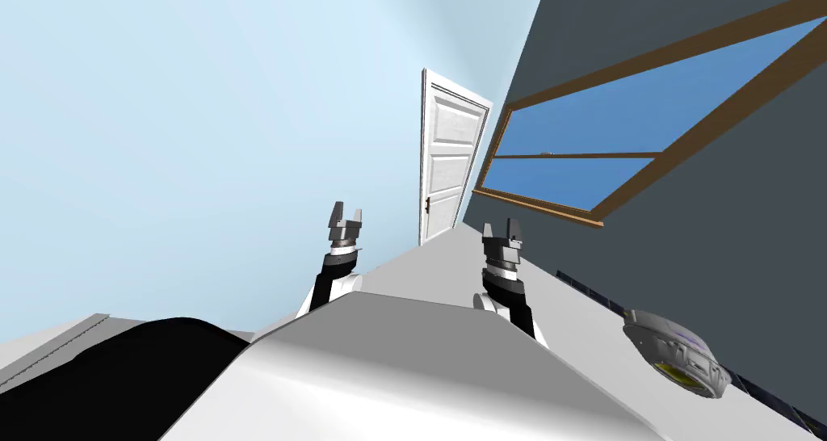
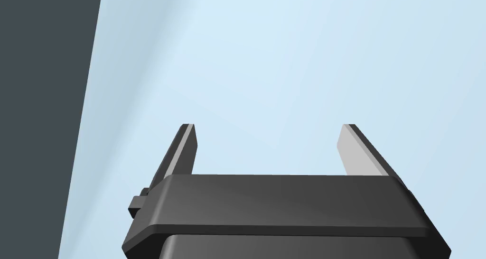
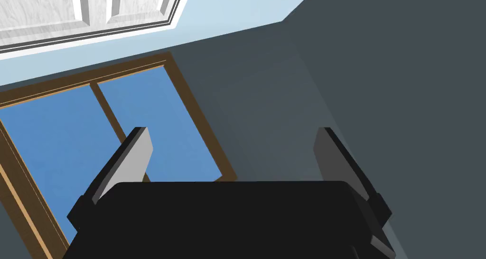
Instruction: Pull the door open
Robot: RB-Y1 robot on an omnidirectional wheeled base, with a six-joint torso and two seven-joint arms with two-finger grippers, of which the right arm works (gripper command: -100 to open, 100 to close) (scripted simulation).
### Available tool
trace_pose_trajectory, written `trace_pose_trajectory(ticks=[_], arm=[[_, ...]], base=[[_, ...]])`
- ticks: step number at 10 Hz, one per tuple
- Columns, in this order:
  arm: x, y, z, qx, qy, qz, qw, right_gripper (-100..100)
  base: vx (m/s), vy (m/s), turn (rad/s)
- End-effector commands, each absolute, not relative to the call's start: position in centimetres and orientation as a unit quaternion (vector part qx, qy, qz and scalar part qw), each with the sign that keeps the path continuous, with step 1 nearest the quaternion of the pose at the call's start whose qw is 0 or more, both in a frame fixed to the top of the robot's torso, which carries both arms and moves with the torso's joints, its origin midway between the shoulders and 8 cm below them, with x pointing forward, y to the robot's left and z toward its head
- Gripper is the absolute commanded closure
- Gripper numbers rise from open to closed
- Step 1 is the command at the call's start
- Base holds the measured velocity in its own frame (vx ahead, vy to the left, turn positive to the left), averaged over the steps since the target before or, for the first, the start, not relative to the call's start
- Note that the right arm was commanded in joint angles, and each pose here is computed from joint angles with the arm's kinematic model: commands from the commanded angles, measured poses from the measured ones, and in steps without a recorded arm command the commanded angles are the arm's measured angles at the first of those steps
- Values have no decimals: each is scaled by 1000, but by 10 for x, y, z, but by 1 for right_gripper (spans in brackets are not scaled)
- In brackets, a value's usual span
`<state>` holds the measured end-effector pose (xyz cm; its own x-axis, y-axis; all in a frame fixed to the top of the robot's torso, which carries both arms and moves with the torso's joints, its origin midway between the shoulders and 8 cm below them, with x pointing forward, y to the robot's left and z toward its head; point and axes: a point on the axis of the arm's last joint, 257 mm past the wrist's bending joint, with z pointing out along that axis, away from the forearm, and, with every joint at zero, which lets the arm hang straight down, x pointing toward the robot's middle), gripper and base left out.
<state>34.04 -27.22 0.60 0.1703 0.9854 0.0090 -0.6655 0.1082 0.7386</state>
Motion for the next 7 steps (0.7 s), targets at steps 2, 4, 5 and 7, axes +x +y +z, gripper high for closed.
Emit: trace_pose_trajectory(ticks=[2, 4, 5, 7], arm=[[348, -274, -7, 324, 256, 605, 680, -100], [354, -276, -18, 335, 254, 617, 665, -100], [357, -278, -23, 341, 253, 622, 658, -100], [363, -280, -34, 352, 250, 632, 643, -100]], base=[[65, -44, 281], [83, -83, 259], [105, -87, 259], [84, -83, 174]])
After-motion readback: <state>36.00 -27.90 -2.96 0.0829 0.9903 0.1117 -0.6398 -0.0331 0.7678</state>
